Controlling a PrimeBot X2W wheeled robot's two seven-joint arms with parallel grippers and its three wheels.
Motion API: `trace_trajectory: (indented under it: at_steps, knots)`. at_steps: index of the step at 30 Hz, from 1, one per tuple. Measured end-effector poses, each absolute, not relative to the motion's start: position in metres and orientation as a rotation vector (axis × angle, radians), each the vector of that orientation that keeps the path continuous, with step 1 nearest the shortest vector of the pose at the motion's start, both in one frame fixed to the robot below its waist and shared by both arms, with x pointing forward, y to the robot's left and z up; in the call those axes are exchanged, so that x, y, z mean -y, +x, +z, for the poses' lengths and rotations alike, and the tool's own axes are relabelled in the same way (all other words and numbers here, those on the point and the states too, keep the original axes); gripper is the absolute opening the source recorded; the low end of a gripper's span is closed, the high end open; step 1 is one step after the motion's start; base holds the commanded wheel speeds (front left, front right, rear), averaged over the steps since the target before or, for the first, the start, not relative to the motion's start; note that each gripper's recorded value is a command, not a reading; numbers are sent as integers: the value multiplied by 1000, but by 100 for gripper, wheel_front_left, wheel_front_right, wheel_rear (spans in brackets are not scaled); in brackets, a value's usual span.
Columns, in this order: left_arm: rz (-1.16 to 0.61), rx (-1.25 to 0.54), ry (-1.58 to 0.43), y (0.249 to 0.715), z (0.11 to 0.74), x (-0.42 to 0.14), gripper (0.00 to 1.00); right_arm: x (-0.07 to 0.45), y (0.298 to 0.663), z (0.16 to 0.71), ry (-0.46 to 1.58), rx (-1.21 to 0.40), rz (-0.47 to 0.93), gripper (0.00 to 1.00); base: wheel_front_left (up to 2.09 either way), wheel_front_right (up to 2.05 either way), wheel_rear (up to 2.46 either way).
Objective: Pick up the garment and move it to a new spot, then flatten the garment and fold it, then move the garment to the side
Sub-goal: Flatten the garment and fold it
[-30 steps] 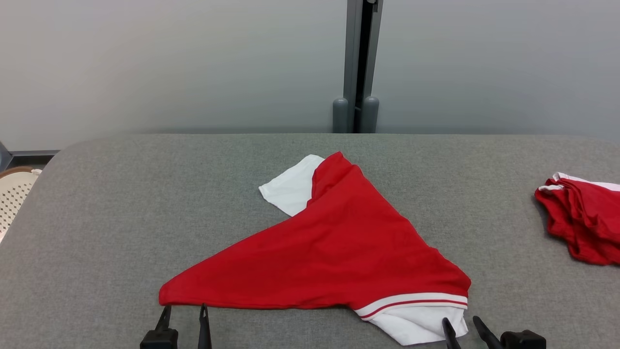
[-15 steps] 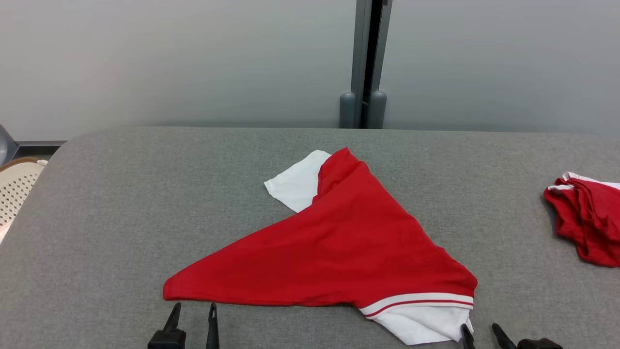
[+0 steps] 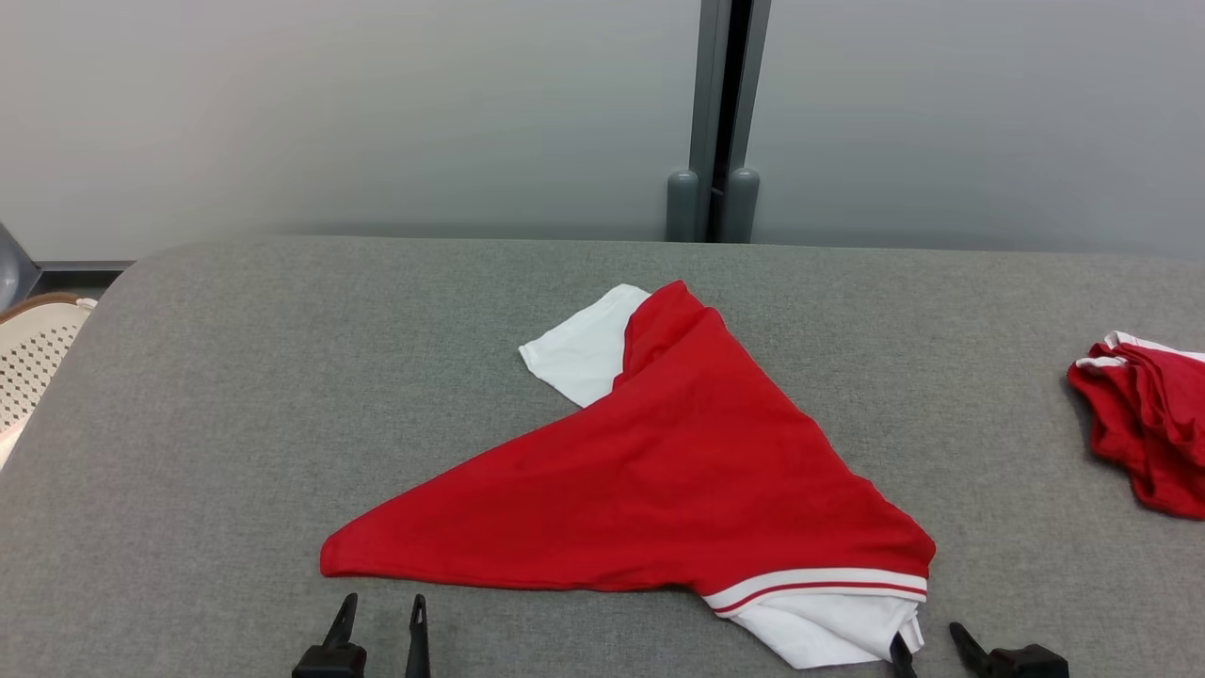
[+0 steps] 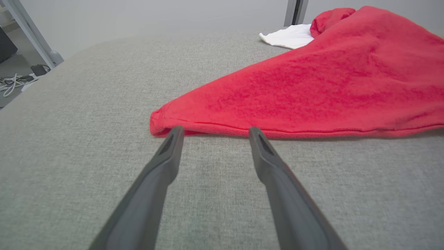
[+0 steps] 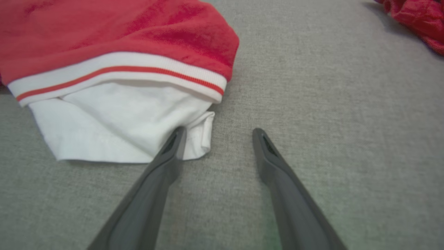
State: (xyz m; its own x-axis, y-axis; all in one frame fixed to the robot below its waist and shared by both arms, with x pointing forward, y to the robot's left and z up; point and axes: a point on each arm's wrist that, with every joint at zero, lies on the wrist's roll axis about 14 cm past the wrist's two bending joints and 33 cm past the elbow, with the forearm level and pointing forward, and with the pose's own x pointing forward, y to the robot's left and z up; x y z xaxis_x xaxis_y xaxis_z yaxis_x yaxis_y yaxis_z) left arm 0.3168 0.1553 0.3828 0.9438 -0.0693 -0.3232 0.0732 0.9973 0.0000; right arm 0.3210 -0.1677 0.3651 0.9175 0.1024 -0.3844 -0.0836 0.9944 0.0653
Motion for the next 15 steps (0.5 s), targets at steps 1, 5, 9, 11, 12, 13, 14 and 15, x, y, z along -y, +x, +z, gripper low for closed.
trace_trajectory:
  at_steps: [1,5,9,11,12,13,14,15]
  knots:
    - [-71,-332,12,316,382,-156,100,166,320,363,34,-406,106,100,0,0,0]
    - [-67,-342,10,316,379,-157,100,166,321,357,1,-430,120,35,0,0,0]
    - [-67,-347,9,316,378,-158,100,168,324,357,4,-429,112,0,0,0,0]
    - [-67,-348,9,316,378,-158,100,172,323,357,13,-428,95,0,0,0,0]
    - [-67,-348,9,317,378,-157,100,174,324,359,17,-422,85,0,0,0,0]
    - [-69,-347,9,317,378,-157,100,178,323,360,23,-417,68,0,0,0,0]
    - [-71,-345,9,318,378,-156,100,184,322,361,26,-412,49,0,0,0,0]
    - [-74,-343,8,319,379,-155,100,190,320,362,28,-409,28,0,0,0,0]
